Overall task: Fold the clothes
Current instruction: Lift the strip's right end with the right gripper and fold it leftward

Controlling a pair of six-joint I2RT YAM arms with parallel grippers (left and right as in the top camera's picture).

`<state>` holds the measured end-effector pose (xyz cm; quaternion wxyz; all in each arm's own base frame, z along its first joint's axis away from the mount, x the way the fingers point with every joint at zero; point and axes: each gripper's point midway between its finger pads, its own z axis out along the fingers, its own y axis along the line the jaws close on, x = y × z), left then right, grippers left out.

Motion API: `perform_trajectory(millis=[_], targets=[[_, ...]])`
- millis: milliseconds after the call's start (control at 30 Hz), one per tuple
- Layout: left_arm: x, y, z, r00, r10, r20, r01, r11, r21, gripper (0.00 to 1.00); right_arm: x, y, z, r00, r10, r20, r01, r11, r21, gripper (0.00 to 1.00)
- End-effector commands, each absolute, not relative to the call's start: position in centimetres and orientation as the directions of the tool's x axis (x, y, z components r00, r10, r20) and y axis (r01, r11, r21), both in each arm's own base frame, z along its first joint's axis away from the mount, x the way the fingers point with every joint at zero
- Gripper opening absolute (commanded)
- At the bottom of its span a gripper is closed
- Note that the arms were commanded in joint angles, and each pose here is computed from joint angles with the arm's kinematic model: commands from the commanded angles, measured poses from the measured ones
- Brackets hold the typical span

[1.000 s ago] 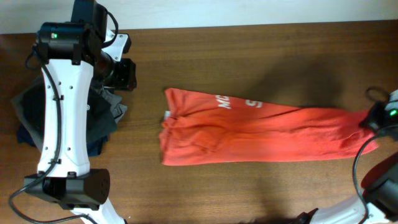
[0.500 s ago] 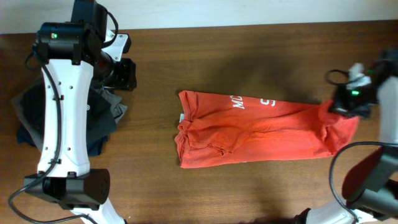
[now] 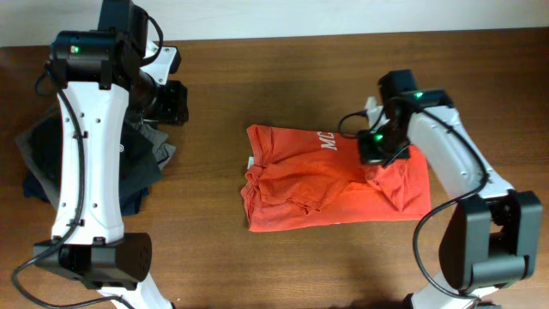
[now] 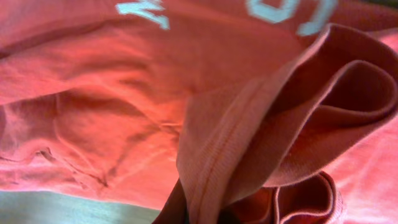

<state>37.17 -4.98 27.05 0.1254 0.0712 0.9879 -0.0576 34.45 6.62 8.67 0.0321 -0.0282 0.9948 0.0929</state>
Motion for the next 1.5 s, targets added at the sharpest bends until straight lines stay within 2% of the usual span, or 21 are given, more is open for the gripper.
perform_trajectory(millis=[0,67,100,133,167,400,533,567,600,633,867,1100,1200,1333,1467], targets=[[37.2,-5.0,26.8,-0.961,0.123,-0.249,0.152,0.983,-0.1,0.56,33.5,8.5,7.5,-0.998,-0.049,-0.036,-0.054,0.982,0.18,0.04],[37.2,-5.0,26.8,-0.961,0.123,-0.25,0.152,0.983,-0.1,0.56,33.4,9.3,7.4,-0.997,-0.072,-0.034,-0.077,0.98,0.183,0.07],[37.3,-5.0,26.8,-0.96,0.123,-0.251,0.152,0.983,-0.1,0.56,33.2,9.8,7.4,-0.996,-0.086,-0.035,-0.091,0.979,0.183,0.25],[37.3,-5.0,26.9,-0.96,0.123,-0.252,0.152,0.983,-0.1,0.56,33.2,10.0,7.4,-0.995,-0.092,-0.036,-0.097,0.978,0.186,0.35],[37.3,-5.0,26.9,-0.96,0.123,-0.252,0.152,0.983,-0.1,0.56,33.1,10.3,7.5,-0.995,-0.095,-0.036,-0.1,0.975,0.197,0.39],[37.3,-5.0,26.9,-0.96,0.123,-0.252,0.152,0.983,-0.1,0.57,33.1,10.2,8.7,-0.992,-0.108,-0.064,-0.12,0.965,0.234,0.39],[37.3,-5.0,26.9,-0.96,0.123,-0.252,0.152,0.983,-0.1,0.57,33.9,8.3,9.5,-0.994,-0.051,-0.095,-0.072,0.97,0.231,0.4],[37.3,-5.0,26.9,-0.96,0.123,-0.253,0.152,0.983,-0.099,0.57,34.1,7.3,9.5,-0.995,-0.024,-0.097,-0.045,0.972,0.228,0.32],[37.4,-5.0,26.9,-0.959,0.123,-0.255,0.152,0.983,-0.099,0.57,34.4,6.4,9.4,-0.995,0.004,-0.097,-0.018,0.973,0.229,0.13],[37.4,-5.0,26.9,-0.959,0.123,-0.256,0.153,0.983,-0.1,0.57,34.6,5.2,9.1,-0.995,0.037,-0.092,0.016,0.973,0.229,0.04],[37.7,-5.0,27.0,-0.956,0.123,-0.268,0.154,0.983,-0.099,0.58,33.5,1.0,6.0,-0.987,0.16,0.008,0.158,0.962,0.222,0.04],[37.7,-5.0,27.0,-0.955,0.123,-0.27,0.154,0.983,-0.099,0.61,30.8,3.4,2.1,-0.987,0.132,0.089,0.153,0.944,0.292,0.04],[37.7,-5.0,27.0,-0.955,0.123,-0.27,0.154,0.983,-0.099,0.61,29.8,5.1,1.7,-0.989,0.094,0.117,0.128,0.938,0.324,0.04],[37.7,-5.0,27.0,-0.955,0.123,-0.27,0.154,0.983,-0.099,0.61,28.0,10.2,3.1,-0.987,-0.109,0.116,-0.039,0.872,0.489,0.04],[37.7,-5.0,27.0,-0.955,0.123,-0.269,0.154,0.983,-0.099,0.62,26.4,12.7,4.3,-0.968,-0.229,0.1,-0.144,0.838,0.527,0.04]])
